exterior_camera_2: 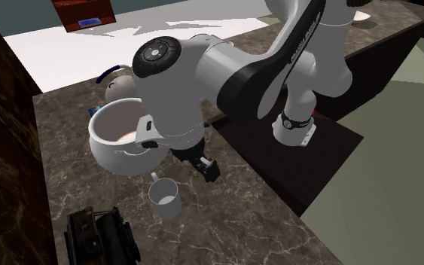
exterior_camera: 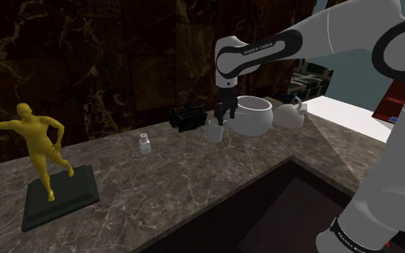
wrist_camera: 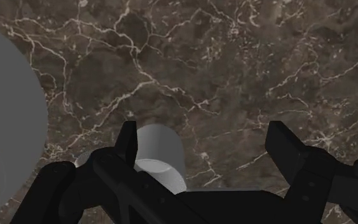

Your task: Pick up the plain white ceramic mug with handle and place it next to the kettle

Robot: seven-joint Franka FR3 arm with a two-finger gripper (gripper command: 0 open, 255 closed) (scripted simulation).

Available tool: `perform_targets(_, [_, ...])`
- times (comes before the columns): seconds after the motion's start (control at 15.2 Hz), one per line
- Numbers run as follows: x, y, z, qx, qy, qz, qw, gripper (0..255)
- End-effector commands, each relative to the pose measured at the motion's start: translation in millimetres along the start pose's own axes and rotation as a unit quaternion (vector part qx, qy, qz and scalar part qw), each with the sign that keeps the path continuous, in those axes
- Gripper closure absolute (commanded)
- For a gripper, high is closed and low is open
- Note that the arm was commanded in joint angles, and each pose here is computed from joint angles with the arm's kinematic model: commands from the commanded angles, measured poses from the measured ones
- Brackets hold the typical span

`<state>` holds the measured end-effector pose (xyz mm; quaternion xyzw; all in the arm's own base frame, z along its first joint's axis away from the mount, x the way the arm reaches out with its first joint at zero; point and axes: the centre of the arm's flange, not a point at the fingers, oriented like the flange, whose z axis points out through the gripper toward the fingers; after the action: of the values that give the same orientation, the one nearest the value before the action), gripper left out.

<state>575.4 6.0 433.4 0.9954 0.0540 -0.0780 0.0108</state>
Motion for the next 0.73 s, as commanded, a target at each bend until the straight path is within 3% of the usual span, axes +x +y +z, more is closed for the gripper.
perform_targets(0.0, [28, 1, 9, -0.002, -0.002, 0.000, 1.0000, 0])
perform_targets(0.33, [92, 5, 31, -0.006, -0.006, 0.000, 1.0000, 0])
perform_targets(0.66, [95, 5, 54, -0.006, -0.006, 0.000, 1.0000, 0])
